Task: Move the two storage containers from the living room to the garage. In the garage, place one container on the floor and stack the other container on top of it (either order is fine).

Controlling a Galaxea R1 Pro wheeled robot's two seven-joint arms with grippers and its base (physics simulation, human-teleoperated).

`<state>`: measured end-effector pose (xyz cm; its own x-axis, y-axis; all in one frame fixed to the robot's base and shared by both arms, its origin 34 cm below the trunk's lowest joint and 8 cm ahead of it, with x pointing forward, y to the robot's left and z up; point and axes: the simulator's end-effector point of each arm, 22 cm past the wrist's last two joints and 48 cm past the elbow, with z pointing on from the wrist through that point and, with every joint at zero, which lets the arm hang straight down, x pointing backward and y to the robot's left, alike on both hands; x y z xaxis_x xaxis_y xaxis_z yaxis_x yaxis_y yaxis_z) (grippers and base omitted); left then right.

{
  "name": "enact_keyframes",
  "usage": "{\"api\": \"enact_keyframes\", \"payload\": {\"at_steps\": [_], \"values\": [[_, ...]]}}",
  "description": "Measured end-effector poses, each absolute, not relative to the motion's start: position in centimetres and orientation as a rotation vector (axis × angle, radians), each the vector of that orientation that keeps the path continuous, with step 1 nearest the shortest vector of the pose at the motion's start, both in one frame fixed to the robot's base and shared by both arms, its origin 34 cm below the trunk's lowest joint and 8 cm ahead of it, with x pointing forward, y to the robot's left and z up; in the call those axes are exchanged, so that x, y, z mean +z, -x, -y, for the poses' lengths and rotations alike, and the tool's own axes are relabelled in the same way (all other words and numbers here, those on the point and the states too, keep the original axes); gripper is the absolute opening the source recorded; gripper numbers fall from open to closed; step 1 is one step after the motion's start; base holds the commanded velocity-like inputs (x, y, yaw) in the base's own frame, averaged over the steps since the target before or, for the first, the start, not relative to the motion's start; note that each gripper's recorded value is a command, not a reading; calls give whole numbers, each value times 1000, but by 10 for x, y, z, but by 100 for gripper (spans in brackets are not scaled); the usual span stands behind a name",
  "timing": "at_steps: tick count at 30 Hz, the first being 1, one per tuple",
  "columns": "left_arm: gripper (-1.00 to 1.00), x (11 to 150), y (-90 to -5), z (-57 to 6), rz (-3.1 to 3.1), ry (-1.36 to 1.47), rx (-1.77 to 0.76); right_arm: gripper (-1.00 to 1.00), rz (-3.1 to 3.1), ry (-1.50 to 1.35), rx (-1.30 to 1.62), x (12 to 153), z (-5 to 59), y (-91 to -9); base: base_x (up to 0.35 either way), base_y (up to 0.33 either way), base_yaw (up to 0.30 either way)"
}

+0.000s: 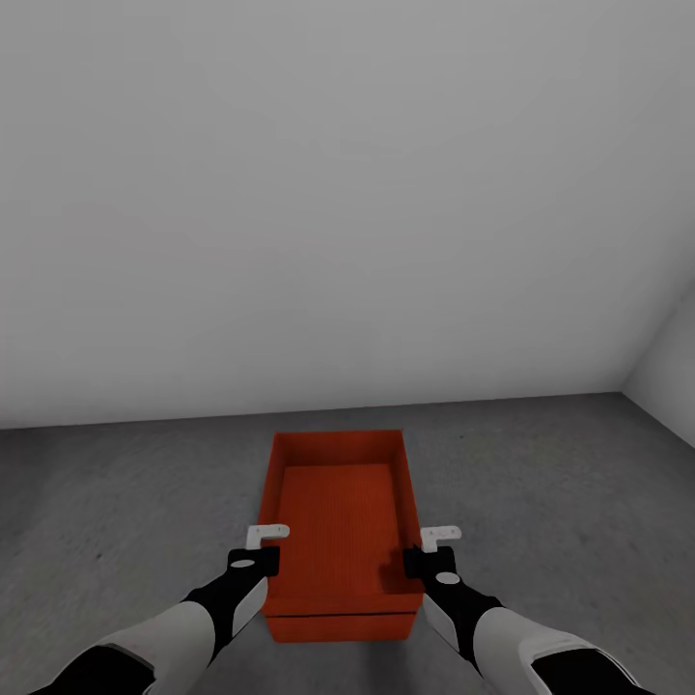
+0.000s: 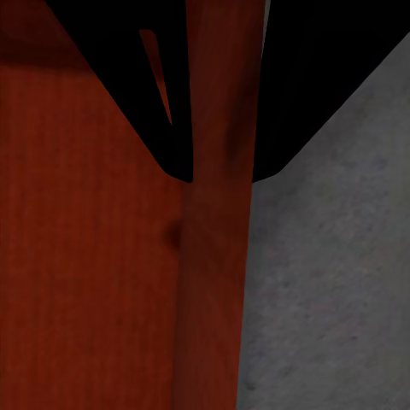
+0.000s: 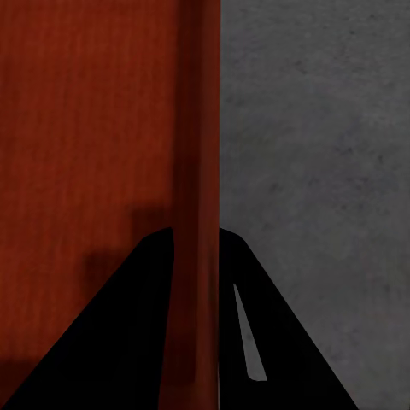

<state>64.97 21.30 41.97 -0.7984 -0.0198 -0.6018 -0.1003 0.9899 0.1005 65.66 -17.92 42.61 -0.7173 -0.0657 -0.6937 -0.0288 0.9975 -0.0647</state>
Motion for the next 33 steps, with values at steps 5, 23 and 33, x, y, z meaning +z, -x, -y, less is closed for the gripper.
{"api": "enact_keyframes", "payload": {"at_steps": [5, 23, 33], "values": [[-100, 420, -650, -213, -2492, 84, 168, -100, -2371, 65, -63, 426, 179, -657, 0, 0, 0], [-100, 420, -649, -213, -2492, 84, 168, -100, -2371, 66, -63, 426, 179, -657, 0, 0, 0], [-100, 419, -649, -213, -2493, 85, 167, -100, -2372, 67, -63, 426, 179, -656, 0, 0, 0]]}}
